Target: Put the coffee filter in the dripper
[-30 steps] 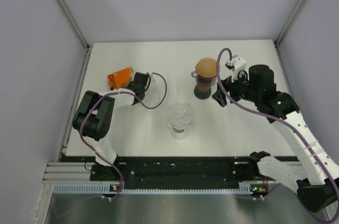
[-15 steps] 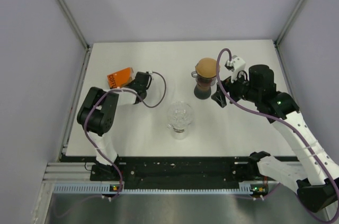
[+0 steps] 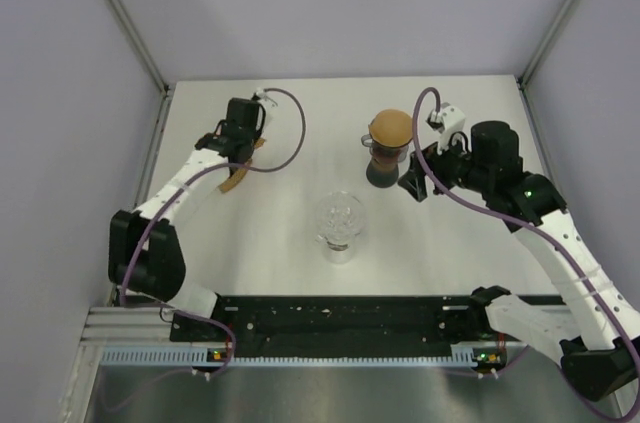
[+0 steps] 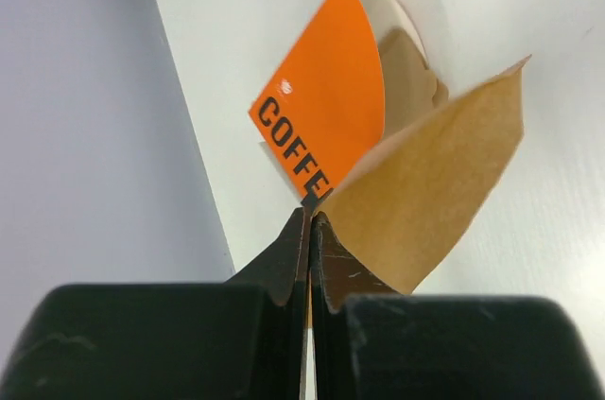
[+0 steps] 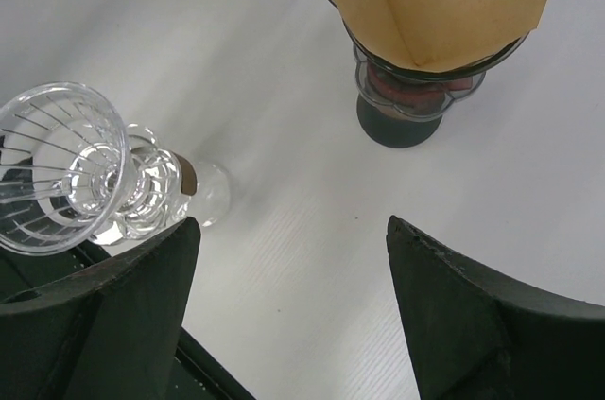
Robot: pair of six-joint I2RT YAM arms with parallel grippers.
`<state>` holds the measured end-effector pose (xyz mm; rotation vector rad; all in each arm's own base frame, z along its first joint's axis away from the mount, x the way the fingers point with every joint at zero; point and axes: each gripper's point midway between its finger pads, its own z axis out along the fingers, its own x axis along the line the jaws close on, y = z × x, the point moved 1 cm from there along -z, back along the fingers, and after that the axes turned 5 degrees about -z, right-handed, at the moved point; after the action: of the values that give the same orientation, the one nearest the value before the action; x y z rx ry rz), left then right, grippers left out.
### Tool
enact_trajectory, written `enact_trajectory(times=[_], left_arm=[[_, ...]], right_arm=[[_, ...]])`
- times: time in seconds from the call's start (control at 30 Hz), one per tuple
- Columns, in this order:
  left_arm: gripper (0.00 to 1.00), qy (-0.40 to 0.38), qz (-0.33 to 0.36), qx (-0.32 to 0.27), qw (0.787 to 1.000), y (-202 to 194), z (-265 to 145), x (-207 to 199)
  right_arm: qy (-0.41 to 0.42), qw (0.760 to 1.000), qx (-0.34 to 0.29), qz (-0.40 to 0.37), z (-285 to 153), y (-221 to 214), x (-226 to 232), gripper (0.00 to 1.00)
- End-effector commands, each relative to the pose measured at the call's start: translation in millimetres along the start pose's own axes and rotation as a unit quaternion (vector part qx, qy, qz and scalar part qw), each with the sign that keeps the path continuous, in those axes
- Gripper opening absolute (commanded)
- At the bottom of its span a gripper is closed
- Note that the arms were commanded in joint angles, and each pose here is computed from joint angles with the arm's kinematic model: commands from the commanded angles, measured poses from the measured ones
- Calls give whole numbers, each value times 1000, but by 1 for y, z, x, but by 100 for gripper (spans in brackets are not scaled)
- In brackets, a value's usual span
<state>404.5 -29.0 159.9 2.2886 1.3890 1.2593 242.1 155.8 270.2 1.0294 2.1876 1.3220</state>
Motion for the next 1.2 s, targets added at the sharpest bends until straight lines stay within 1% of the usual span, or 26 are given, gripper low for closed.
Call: enact_trajectory(times=[0.0,0.1,0.2,0.23,0.27,0.37,0.43,0.53,0.63,0.77,0.87,0.97,1.03,1.1,1.13,1.17], left_arm=[[0,-69,-81,-41,994,21,-66,17],[0,-110,-114,-71,985,35,-102,22],[0,-120,-162,-96,975,46,-132,34],[0,-122,-175,-98,972,49,-139,37],[0,-124,-184,-101,970,51,-145,40],[0,-144,-205,-119,961,60,-165,43],[0,-152,-219,-136,954,68,-178,48],[0,-161,-235,-151,947,75,-192,53],[0,-173,-246,-161,940,79,-201,52],[0,-177,-249,-160,939,81,-201,50],[0,-185,-253,-164,935,85,-204,48],[0,-196,-252,-168,933,90,-208,46],[0,-196,-253,-171,932,91,-210,47],[0,-193,-253,-172,932,91,-213,49],[0,-189,-255,-175,932,91,-215,52],[0,-186,-252,-176,933,90,-217,54]], right_arm=[[-8,996,-82,27,-17,55,2,79],[-17,989,-125,77,-18,83,-1,70],[33,975,-169,141,-5,114,18,66],[55,970,-184,146,1,126,31,66],[59,969,-194,144,10,137,41,66],[55,972,-190,125,43,162,71,68],[91,968,-194,130,67,189,96,70],[143,961,-187,148,102,209,127,73],[185,954,-176,156,130,217,156,73],[223,946,-156,174,158,216,185,74],[233,943,-142,192,181,209,191,73],[224,944,-127,204,202,199,191,71],[221,945,-119,208,212,194,191,65],[215,948,-110,208,222,188,189,56],[210,949,-105,208,226,185,187,49],[204,951,-105,208,228,184,183,39]])
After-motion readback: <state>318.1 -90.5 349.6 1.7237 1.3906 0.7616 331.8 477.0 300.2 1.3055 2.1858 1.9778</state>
